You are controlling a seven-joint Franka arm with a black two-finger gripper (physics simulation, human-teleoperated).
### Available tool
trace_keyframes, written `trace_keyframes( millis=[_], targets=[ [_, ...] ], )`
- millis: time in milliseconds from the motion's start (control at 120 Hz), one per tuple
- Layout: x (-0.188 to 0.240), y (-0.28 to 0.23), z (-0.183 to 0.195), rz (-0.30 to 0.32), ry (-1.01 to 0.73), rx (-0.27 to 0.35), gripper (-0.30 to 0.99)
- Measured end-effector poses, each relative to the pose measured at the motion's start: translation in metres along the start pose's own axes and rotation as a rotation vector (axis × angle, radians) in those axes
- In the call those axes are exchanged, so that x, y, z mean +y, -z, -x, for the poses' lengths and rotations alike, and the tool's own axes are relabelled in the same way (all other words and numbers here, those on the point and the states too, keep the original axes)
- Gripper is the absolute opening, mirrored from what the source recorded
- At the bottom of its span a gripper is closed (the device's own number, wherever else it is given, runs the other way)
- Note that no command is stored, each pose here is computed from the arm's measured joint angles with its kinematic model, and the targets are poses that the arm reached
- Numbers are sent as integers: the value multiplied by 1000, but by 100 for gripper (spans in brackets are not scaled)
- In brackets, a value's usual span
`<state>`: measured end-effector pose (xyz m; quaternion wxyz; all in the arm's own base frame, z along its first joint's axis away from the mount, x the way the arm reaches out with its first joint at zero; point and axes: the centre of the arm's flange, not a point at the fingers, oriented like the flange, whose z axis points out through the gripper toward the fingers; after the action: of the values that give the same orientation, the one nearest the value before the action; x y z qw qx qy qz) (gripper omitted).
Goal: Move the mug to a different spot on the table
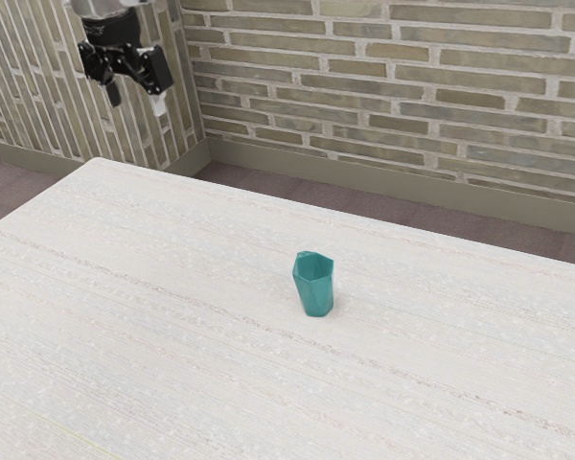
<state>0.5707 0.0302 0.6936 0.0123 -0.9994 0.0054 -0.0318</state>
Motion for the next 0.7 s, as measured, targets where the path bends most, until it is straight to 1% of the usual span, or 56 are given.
trace_keyframes(
  millis=[58,117,167,217,267,317,408,517,583,700],
  targets=[
    [6,4,7,1,-16,-16,69],
    [22,7,15,7,-52,-29,69],
    [36,-2,18,11,-81,-51,69],
    [44,-15,13,9,-96,-68,69],
    [45,-39,-1,1,-86,-91,69],
    [42,-68,-25,-9,-53,-113,69],
    [50,-115,-67,0,15,-132,69],
    [62,-170,-96,44,96,-149,69],
    [71,-199,-113,73,147,-147,69],
    [87,-252,-132,128,249,-162,69]
  ],
)
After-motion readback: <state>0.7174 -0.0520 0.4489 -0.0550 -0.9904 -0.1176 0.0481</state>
